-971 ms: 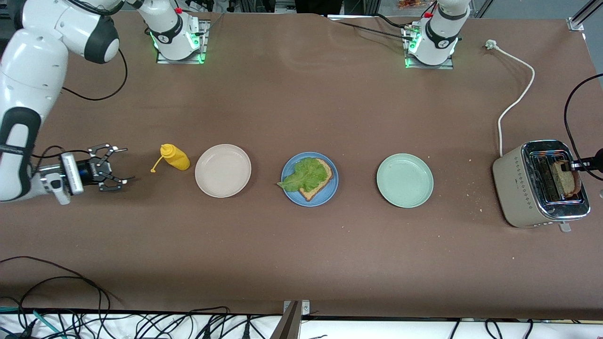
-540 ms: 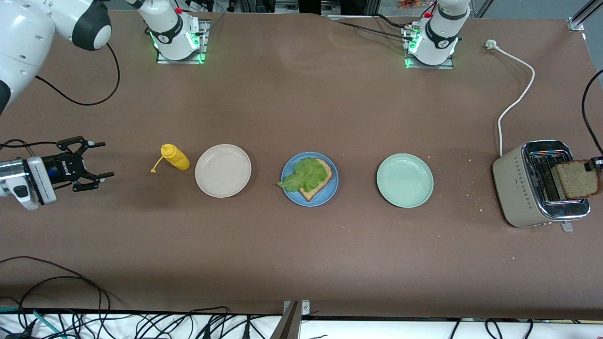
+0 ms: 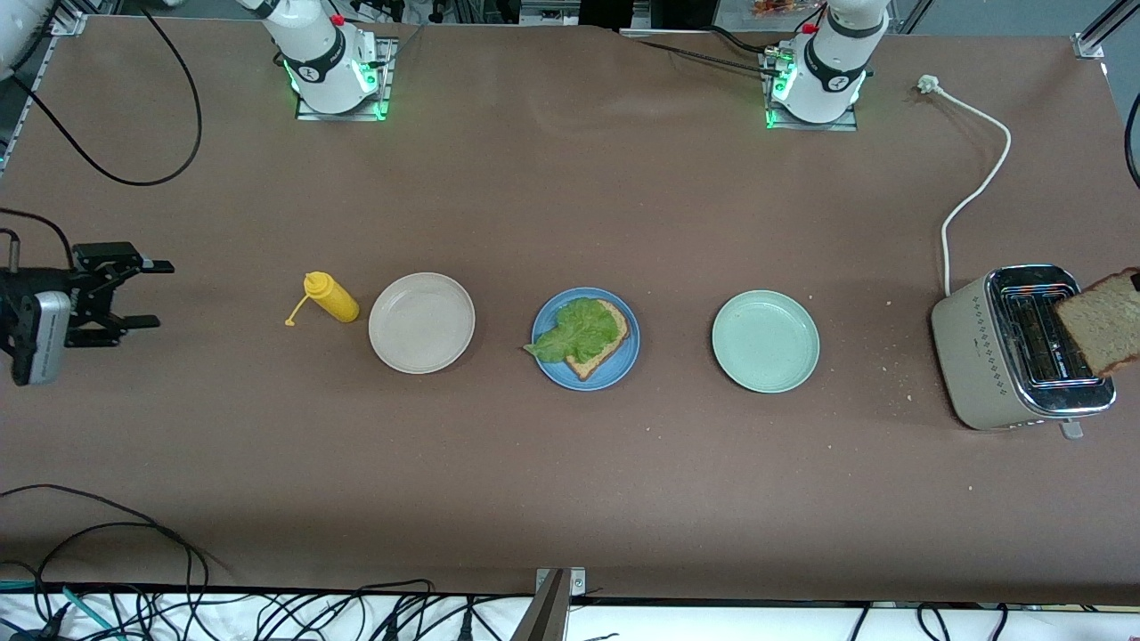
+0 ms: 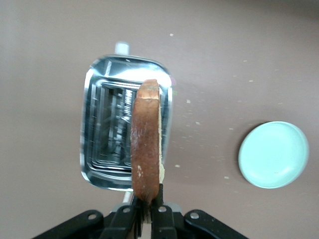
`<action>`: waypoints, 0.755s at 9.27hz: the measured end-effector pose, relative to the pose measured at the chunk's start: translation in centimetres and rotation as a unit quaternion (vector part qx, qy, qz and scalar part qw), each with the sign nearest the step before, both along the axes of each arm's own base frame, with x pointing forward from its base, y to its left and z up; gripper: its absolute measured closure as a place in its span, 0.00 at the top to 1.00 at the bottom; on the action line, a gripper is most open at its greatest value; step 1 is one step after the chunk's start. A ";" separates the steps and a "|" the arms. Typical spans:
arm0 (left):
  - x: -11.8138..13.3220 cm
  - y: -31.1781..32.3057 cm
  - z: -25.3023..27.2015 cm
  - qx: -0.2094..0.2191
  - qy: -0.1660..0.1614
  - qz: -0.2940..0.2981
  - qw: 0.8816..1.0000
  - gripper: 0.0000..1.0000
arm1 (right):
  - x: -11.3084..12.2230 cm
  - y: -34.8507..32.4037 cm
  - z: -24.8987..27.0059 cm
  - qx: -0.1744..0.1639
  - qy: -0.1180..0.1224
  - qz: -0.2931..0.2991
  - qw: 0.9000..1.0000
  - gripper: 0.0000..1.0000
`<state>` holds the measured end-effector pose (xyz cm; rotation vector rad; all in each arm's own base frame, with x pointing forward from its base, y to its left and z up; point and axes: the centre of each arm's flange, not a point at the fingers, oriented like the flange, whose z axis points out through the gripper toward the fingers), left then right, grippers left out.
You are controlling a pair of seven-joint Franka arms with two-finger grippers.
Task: Make sandwich in blue plate with both arms
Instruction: 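Lift the toast out with the left gripper while the right gripper withdraws, then carry the toast with the left gripper over the blue plate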
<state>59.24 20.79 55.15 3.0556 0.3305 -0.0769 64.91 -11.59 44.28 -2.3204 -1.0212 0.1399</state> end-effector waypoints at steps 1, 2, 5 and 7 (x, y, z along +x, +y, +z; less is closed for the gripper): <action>0.5 -2.4 0.1 -0.019 0.004 0.032 0.999 0.09 | -1.2 0.5 2.2 -0.051 0.011 -0.041 0.998 1.00; 1.2 -5.7 -0.2 -0.038 0.016 0.064 0.997 0.09 | -2.4 1.2 4.3 -0.098 0.017 -0.072 0.992 1.00; 1.9 -13.4 -1.8 -0.119 0.060 0.138 0.981 0.09 | -4.7 4.0 8.8 -0.243 -0.008 -0.150 0.958 1.00; 2.0 -18.1 -2.3 -0.169 0.088 0.166 0.968 0.09 | -7.0 7.5 10.4 -0.298 0.009 -0.256 0.920 1.00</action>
